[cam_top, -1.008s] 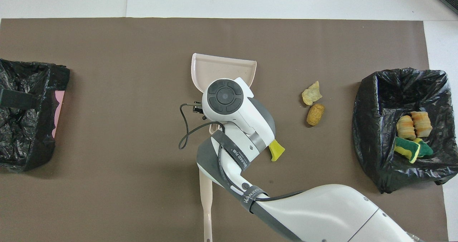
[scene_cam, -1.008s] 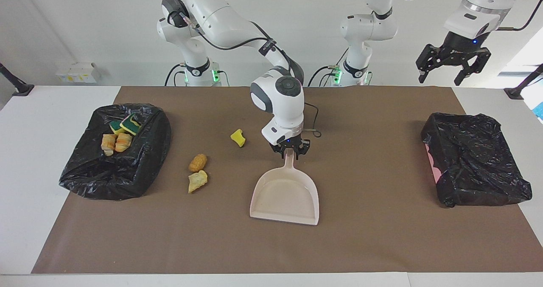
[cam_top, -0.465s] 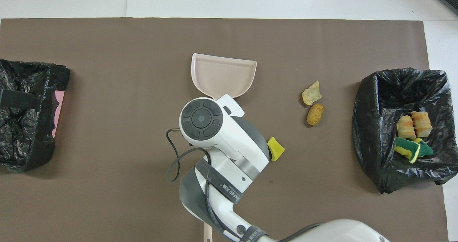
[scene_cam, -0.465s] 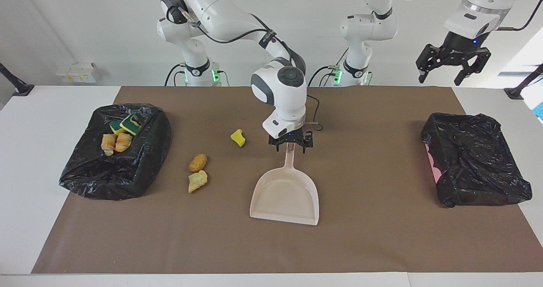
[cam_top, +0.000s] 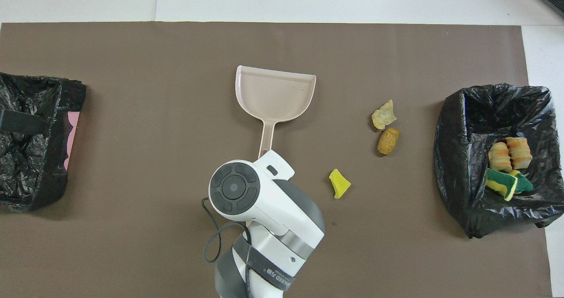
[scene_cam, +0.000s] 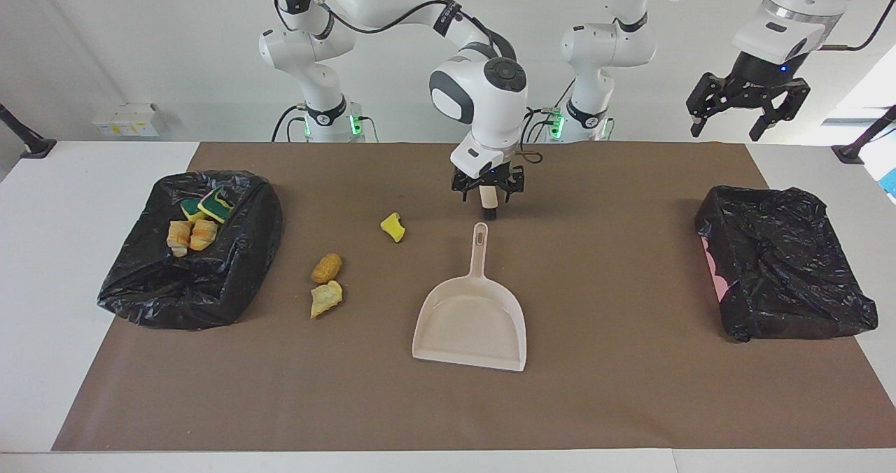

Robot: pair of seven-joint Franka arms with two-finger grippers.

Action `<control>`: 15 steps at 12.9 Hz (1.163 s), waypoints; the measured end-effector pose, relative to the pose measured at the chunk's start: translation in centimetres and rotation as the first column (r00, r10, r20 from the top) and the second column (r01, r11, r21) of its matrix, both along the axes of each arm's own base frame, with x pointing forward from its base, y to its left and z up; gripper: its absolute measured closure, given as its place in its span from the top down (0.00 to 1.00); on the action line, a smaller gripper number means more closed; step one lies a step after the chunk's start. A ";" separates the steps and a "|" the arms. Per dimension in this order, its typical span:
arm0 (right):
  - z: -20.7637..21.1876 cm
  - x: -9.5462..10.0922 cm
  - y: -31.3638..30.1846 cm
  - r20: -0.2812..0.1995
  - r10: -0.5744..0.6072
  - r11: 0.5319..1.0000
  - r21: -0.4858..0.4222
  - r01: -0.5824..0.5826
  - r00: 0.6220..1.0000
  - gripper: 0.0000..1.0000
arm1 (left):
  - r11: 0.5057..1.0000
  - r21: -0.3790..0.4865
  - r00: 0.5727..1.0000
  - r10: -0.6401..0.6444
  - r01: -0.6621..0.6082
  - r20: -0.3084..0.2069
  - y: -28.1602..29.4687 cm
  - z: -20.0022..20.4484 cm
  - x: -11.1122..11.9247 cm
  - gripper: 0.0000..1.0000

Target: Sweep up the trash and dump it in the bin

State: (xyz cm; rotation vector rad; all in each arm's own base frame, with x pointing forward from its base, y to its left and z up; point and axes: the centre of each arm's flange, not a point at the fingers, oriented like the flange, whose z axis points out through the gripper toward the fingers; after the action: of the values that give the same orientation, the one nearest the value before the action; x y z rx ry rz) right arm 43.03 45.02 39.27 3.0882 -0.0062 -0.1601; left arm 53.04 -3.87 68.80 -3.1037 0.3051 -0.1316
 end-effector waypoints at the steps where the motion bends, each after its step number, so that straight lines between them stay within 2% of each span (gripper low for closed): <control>1: -0.2 -1.3 0.1 -0.022 -0.002 1.000 0.005 0.002 1.000 1.00 | 1.000 0.000 1.000 -0.001 0.001 0.000 -0.1 0.0 0.0 1.00; 3: -0.4 -3.3 0.3 -0.046 -0.006 1.000 0.028 0.007 0.999 1.00 | 1.000 0.001 1.000 -0.011 0.011 -0.001 -0.7 0.0 -0.1 1.00; 5: -1.1 -5.6 0.5 -0.050 0.001 0.999 0.050 0.001 0.999 1.00 | 1.000 -0.008 1.000 -0.028 0.028 -0.006 -2.1 -0.2 -0.3 1.00; 8: -2.6 -9.1 0.0 -0.065 0.015 0.997 0.076 -0.010 0.998 1.00 | 0.996 -0.036 0.996 -0.085 0.084 -0.022 -8.0 -2.2 -0.9 1.00; 11: -3.3 -10.5 -0.7 -0.098 0.028 0.997 0.079 -0.020 0.995 1.00 | 0.995 -0.052 0.996 -0.086 0.087 0.011 -16.0 -7.1 -1.2 1.00; 13: -3.9 -10.9 -0.9 -0.103 0.029 0.997 0.080 -0.020 0.994 0.96 | 0.995 -0.072 0.997 -0.070 0.072 0.027 -19.8 -11.2 -1.2 1.00; 14: -4.2 -11.1 -0.9 -0.113 0.021 0.996 0.088 -0.011 0.993 0.89 | 0.995 -0.086 0.998 -0.053 0.055 0.028 -21.4 -13.3 -1.1 1.00; 15: -4.3 -11.3 -0.7 -0.117 0.019 0.995 0.098 -0.007 0.993 0.88 | 0.994 -0.104 0.999 -0.030 0.033 0.026 -23.0 -15.2 -0.8 1.00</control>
State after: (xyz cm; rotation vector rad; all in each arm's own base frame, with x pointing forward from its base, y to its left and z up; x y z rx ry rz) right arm 31.71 44.28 34.96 3.1696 0.0267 -0.3524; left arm 52.22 -26.91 53.62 -3.1984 0.3580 -0.1912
